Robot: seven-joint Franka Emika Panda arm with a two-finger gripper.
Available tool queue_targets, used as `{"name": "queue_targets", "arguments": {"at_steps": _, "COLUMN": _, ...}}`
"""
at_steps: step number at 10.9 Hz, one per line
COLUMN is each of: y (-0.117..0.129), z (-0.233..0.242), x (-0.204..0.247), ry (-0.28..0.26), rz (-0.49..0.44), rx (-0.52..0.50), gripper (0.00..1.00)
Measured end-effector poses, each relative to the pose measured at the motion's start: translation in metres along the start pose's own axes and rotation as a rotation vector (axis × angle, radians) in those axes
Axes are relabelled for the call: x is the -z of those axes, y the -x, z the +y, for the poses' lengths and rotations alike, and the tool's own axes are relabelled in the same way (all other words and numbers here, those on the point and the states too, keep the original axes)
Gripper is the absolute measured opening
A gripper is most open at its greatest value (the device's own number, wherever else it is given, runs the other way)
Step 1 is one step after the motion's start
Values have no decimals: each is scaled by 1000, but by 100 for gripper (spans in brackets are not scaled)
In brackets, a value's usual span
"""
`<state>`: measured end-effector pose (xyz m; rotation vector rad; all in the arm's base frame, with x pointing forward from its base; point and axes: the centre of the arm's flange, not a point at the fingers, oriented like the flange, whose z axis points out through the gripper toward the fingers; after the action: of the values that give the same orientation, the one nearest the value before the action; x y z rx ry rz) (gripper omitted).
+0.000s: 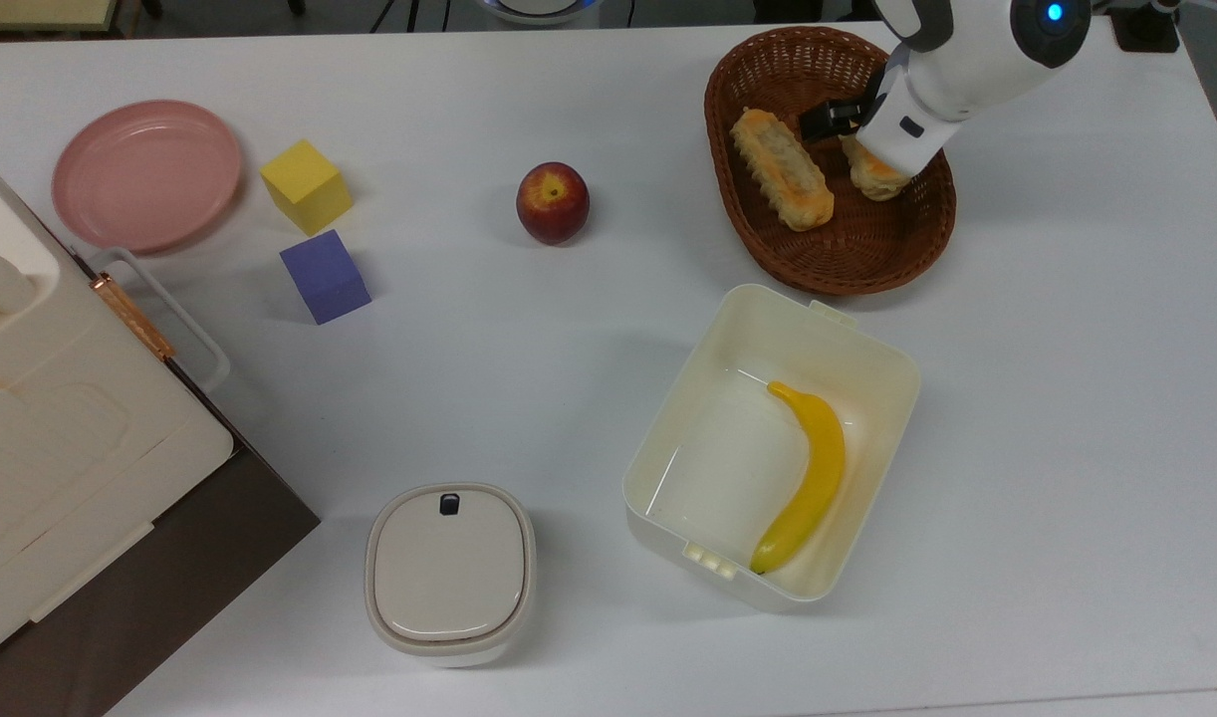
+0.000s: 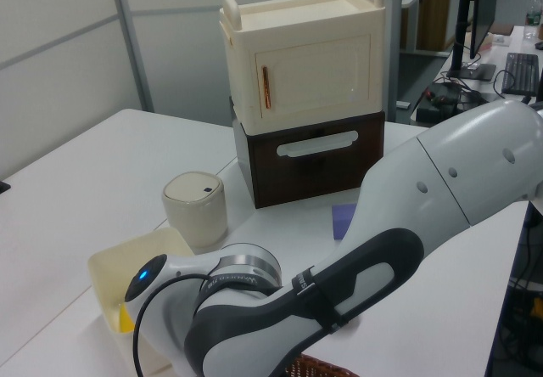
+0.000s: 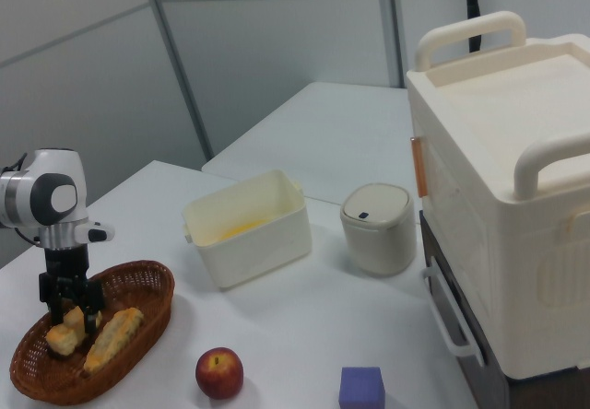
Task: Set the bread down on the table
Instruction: 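Lower the open gripper onto the shorter bread roll and close on it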
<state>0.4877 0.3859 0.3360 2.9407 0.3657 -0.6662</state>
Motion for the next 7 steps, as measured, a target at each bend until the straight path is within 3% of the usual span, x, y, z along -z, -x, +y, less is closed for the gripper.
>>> {"name": "queue_targets", "arguments": {"at_steps": 7, "y": 2, "z": -19, "x": -4, "ry": 2, "rz": 23, "rx": 27, "gripper": 100}}
